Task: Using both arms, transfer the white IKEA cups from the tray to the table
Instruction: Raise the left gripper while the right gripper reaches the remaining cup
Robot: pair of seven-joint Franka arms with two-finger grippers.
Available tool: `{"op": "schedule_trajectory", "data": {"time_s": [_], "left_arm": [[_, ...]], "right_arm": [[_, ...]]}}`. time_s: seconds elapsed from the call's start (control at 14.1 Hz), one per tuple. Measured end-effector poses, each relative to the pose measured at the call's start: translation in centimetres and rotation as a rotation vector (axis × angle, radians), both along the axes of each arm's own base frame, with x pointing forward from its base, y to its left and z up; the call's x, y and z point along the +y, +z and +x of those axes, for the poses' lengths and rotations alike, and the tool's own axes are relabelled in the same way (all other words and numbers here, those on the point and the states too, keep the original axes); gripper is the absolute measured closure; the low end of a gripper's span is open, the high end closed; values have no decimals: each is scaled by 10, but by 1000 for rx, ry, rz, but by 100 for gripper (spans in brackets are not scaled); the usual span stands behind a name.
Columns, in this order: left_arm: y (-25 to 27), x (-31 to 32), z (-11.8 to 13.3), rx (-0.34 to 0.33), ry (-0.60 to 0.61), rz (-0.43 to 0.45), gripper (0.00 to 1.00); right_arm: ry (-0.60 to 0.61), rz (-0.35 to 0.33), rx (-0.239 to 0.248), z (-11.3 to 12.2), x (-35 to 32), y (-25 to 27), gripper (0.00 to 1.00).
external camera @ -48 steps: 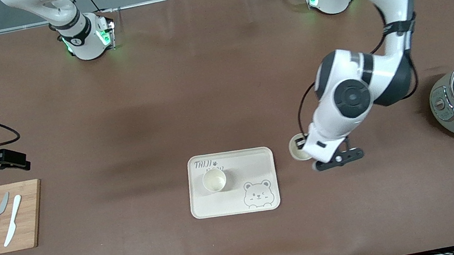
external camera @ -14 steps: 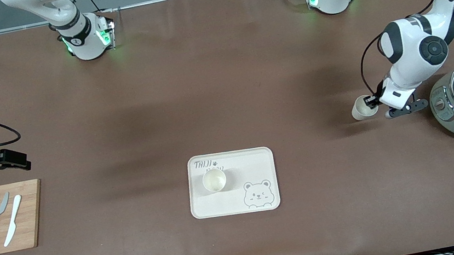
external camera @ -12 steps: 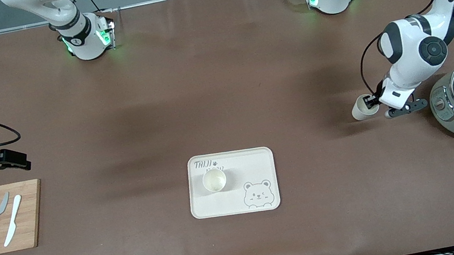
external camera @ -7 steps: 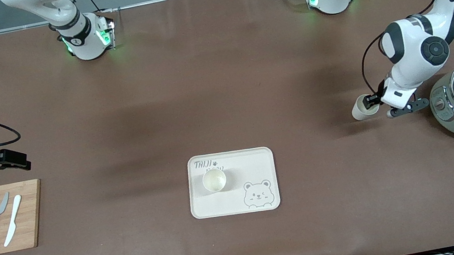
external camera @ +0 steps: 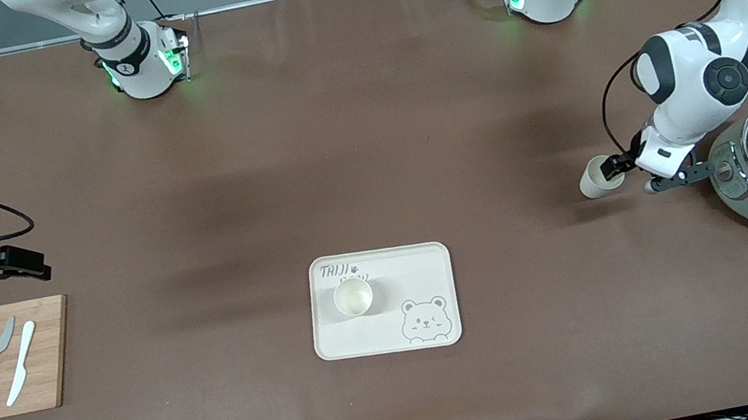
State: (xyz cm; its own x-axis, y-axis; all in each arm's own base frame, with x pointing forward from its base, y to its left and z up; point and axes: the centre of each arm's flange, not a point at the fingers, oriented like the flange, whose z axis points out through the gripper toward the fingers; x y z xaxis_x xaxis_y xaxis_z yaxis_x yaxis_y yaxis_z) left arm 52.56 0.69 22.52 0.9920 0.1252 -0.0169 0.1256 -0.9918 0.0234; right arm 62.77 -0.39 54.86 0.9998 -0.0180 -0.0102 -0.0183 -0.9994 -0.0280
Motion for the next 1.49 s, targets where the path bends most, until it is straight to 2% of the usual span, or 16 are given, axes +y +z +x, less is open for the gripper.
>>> {"op": "schedule_trajectory", "data": {"time_s": [0.21,0.43,0.57,0.78,0.85,1.06,1.49], "left_arm": [[6,0,1,-11,-3,0,0],[13,2,3,-20,-4,-1,0],[26,16,7,4,2,-6,0],[74,44,27,86,-14,-27,0],[91,48,34,92,-11,-30,0],[135,56,46,54,-2,-30,0],[248,58,66,57,85,-37,0]], "right_arm": [[-76,44,-26,2,57,3,0],[-165,66,-68,1,161,-7,0],[-200,78,-84,3,207,-26,0],[-254,92,-104,14,245,-61,0],[-271,97,-112,16,257,-71,0],[-302,108,-119,20,300,-105,0],[-286,123,-150,28,351,-183,0]]}}
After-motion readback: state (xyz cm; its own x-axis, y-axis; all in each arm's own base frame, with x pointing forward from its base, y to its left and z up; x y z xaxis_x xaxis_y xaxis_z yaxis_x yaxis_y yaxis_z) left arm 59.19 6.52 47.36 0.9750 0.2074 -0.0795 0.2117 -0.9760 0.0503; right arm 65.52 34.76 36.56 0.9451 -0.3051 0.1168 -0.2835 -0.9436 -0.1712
